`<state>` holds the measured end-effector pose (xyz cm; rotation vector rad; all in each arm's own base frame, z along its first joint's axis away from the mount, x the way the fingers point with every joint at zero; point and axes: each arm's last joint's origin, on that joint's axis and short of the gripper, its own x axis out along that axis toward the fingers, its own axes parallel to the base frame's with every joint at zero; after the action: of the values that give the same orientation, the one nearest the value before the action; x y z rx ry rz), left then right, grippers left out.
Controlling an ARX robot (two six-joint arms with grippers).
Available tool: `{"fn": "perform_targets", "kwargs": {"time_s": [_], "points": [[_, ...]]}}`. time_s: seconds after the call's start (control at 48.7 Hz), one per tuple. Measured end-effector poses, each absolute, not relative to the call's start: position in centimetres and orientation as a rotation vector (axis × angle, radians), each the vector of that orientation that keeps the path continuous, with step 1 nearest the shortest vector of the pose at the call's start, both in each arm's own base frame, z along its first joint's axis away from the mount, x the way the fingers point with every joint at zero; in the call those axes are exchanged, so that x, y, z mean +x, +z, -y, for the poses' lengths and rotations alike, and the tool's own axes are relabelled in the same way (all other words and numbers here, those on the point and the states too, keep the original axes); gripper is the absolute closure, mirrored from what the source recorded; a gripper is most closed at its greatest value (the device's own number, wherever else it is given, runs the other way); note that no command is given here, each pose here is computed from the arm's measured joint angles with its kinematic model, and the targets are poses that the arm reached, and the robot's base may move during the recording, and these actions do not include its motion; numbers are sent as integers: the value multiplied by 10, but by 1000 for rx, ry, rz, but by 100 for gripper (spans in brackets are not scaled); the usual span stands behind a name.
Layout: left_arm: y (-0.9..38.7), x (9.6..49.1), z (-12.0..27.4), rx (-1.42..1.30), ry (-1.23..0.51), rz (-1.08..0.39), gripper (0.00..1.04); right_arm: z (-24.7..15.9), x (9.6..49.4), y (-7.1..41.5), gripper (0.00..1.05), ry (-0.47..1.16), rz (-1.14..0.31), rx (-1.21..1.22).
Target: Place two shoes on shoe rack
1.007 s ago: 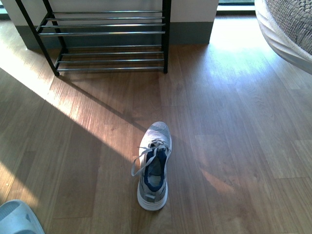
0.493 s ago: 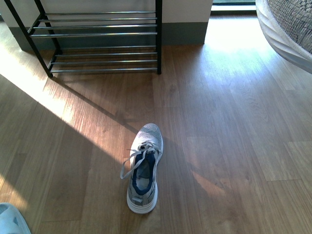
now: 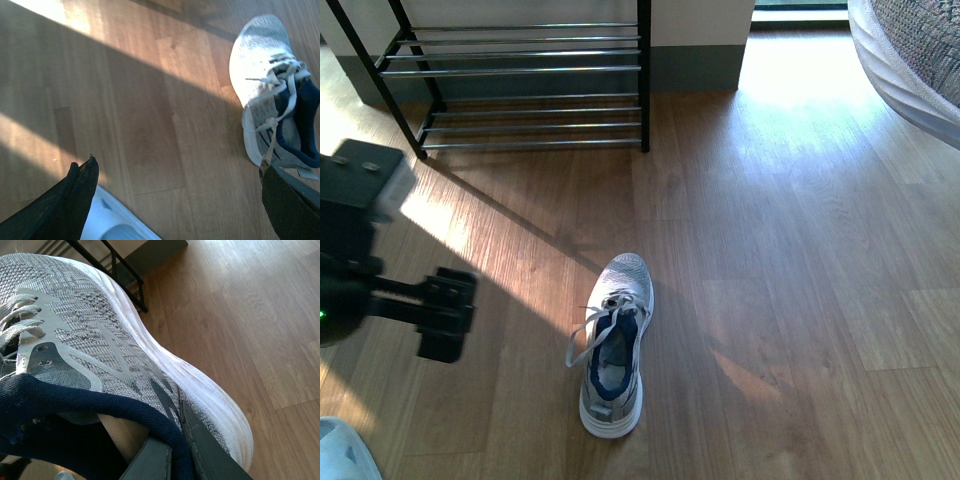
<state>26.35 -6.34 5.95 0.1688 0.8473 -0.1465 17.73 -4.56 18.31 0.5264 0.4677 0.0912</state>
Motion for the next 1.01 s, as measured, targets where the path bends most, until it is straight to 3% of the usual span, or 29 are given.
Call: {"fn": "perform_targets", "kwargs": {"time_s": [0.206, 0.493, 0.76, 1.007], "points": [[-6, 321, 115, 187, -315, -1002, 9, 46, 177, 183, 103, 91, -468, 526], [-67, 350, 180, 280, -509, -1130, 9, 46, 177, 183, 103, 91, -468, 526], [-110, 355, 179, 343, -383, -1195, 9, 46, 177, 183, 103, 91, -468, 526], [-128, 358, 181, 302, -383, -1221, 9, 46, 177, 183, 103, 91, -468, 526]]}}
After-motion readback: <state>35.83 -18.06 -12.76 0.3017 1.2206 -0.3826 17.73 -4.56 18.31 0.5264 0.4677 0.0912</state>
